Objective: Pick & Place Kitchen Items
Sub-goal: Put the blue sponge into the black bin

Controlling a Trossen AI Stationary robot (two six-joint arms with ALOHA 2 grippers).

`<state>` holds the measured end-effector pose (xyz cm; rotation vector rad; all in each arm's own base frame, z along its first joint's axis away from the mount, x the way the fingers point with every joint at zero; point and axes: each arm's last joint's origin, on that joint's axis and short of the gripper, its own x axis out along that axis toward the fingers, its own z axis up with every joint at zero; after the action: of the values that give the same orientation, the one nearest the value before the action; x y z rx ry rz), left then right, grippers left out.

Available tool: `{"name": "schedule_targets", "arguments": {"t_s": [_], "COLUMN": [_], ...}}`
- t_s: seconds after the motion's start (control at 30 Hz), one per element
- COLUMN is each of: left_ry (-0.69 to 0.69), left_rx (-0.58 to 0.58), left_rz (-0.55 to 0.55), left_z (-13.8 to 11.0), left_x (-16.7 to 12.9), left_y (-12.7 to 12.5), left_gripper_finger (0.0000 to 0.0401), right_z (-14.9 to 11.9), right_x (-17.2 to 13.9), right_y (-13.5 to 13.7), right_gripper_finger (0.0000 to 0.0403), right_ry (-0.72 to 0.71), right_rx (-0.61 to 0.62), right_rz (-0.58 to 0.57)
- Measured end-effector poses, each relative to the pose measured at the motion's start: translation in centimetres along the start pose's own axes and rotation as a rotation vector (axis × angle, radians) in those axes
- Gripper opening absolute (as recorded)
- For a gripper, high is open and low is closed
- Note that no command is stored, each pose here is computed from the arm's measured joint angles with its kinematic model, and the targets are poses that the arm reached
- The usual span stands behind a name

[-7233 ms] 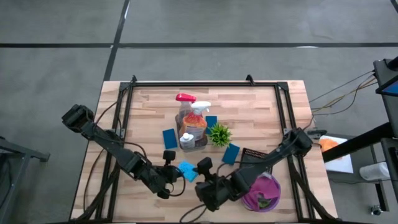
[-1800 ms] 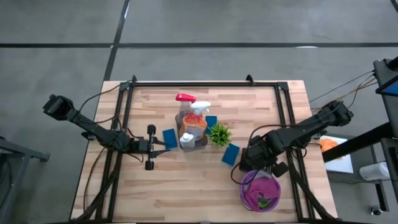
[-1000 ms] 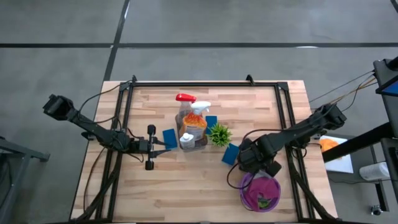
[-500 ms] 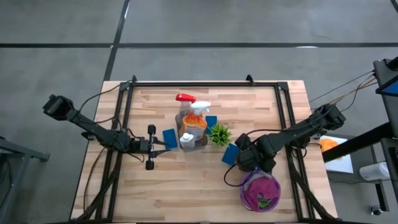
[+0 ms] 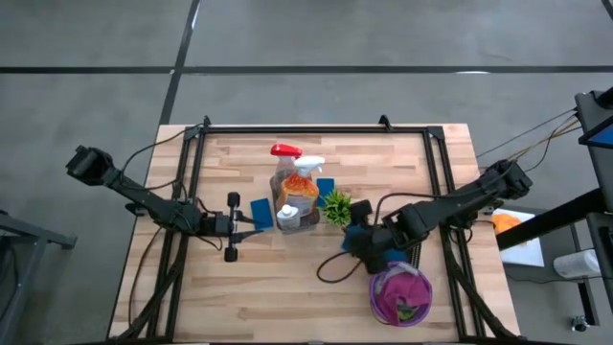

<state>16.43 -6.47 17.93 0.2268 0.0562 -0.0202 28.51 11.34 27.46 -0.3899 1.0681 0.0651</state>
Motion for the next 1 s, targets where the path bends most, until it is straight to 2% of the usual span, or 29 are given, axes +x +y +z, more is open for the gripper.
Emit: {"name": "schedule_targets", "arguments": {"t_s": [0.1,0.23,0.37,0.57,0.67,0.77,1.0], "left_ry": [0.001,0.05,0.27,0.685,0.782,0.825,0.963], "left_rx": [-0.037,-0.107,-0.152,-0.248,-0.268,-0.259,-0.208], "left_rz": [-0.001,-0.009,0.007,0.19,0.238,0.238,0.269], "left_z": [0.0,-0.3,-0.8,0.0,0.4,0.4,-2.0], "left_x": [0.0,0.1,0.5,0.2,0.3,0.9,2.5], "left_y": [0.0,-0.1,-0.3,0.2,0.3,-0.1,-1.2], "left_gripper_finger": [0.0091,0.0091,0.0091,0.0093,0.0096,0.0097,0.0098], "right_z": [1.4,3.0,3.3,2.2,1.5,0.9,0.4], "right_x": [0.1,0.2,1.3,3.8,4.3,4.5,4.2], "right_y": [0.1,0.6,1.3,2.5,2.9,3.4,4.9], "right_gripper_finger": [0.0299,0.0299,0.0299,0.0299,0.0299,0.0299,0.0299], "right_ry": [-0.129,-0.328,-0.486,-0.726,-0.782,-0.768,-0.755], "right_rx": [0.051,0.058,0.04,0.041,0.043,0.045,0.006], "right_rz": [0.004,0.009,0.004,-0.02,-0.051,-0.087,-0.106]}}
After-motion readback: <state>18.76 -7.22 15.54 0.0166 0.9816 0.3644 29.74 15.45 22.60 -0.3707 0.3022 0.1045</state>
